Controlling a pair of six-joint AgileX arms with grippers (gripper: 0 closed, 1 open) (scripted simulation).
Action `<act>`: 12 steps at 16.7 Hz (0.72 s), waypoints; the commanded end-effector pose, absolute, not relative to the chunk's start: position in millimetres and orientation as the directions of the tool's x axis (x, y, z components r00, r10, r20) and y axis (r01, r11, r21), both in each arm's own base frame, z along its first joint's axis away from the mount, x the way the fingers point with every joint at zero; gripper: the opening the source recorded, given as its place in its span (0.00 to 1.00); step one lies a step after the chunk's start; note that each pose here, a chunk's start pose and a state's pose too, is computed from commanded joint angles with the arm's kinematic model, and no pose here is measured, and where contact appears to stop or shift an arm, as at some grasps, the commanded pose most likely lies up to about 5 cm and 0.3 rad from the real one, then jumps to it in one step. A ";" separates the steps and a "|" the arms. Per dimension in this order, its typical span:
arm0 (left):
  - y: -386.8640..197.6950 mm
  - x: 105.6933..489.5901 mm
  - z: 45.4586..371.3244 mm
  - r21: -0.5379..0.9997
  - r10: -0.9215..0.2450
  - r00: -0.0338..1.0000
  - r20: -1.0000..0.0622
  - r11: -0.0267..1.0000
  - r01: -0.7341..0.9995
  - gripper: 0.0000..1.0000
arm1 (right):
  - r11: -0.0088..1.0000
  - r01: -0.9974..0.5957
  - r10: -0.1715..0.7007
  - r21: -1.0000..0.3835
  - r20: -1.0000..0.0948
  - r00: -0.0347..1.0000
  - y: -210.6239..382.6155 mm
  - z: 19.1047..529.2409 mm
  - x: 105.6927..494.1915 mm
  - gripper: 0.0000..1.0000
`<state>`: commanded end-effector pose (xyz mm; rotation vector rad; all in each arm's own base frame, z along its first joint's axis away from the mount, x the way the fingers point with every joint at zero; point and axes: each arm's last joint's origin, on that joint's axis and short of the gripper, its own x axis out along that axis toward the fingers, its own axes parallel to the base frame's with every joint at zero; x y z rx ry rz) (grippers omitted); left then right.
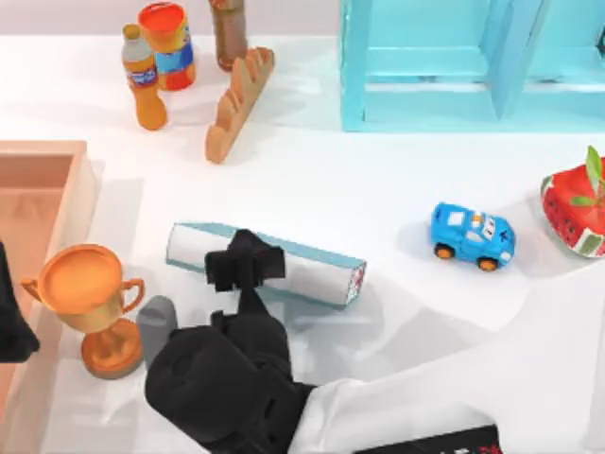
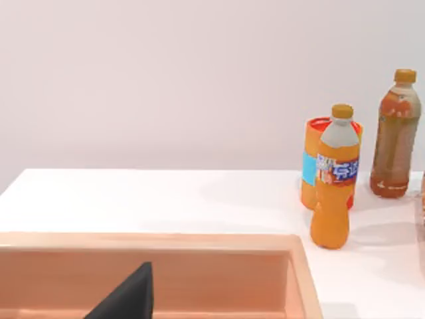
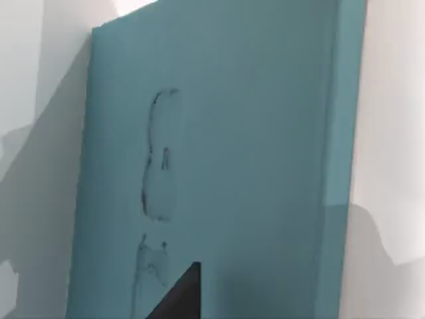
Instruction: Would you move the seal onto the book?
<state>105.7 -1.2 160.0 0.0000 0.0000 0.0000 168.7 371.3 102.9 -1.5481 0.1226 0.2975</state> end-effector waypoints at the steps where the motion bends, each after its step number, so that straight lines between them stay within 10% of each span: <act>1: -1.2 105.7 160.0 0.000 0.000 1.000 0.000 1.000 0.000 1.00 | -0.004 -0.265 0.111 -0.964 -0.264 0.958 371.3 102.9 168.7 1.00; 12: -1.2 105.7 160.0 0.000 0.000 1.000 0.000 1.000 0.000 1.00 | 0.005 -0.270 0.127 -0.963 -0.267 0.955 376.0 105.1 156.7 1.00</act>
